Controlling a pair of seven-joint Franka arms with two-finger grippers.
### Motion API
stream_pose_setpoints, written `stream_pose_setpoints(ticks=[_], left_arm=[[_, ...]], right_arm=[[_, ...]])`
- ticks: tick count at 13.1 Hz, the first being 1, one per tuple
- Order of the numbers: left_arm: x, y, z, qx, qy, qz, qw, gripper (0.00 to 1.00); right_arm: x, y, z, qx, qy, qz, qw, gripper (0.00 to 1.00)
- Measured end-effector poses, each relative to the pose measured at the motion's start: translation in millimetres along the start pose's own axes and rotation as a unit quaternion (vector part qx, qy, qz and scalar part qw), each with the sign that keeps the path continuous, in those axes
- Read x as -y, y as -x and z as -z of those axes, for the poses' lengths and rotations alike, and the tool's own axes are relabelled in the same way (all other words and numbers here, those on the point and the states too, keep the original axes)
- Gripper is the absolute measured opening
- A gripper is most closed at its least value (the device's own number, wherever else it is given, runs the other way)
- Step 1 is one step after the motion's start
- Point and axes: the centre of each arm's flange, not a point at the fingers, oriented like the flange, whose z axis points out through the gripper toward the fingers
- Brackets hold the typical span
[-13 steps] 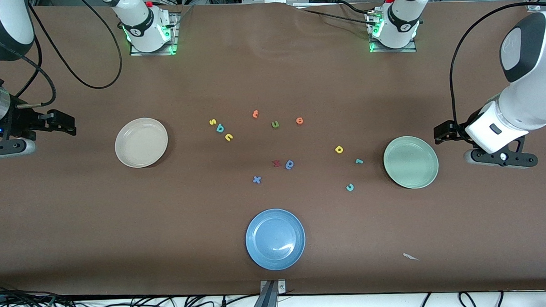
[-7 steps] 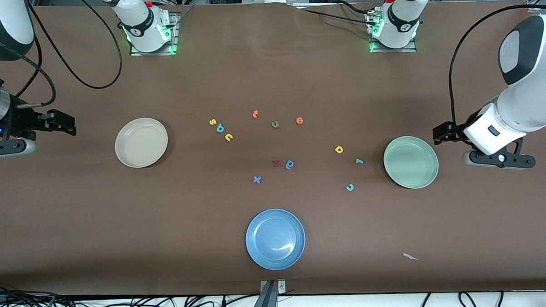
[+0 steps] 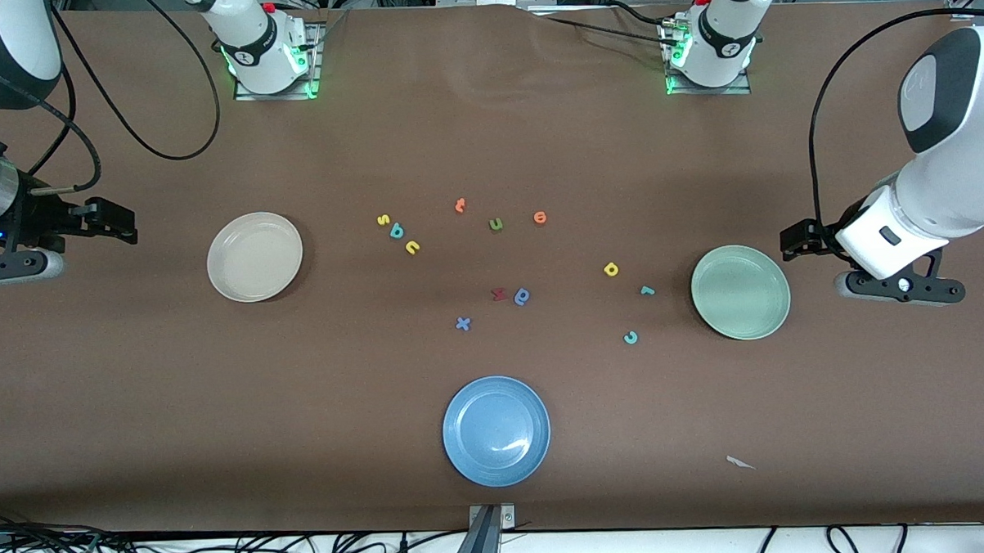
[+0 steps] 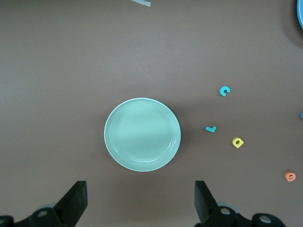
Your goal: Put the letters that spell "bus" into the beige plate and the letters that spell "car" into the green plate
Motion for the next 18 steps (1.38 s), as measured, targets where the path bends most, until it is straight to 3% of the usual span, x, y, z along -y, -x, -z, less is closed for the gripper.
stream_pose_setpoints(ticks=[18], left_arm=[[0.2, -2.3, -6.4, 0.005, 0.001, 0.000, 1.000, 1.00]], right_arm=[[0.0, 0.0, 0.0, 0.000, 0.000, 0.000, 1.000, 1.00]])
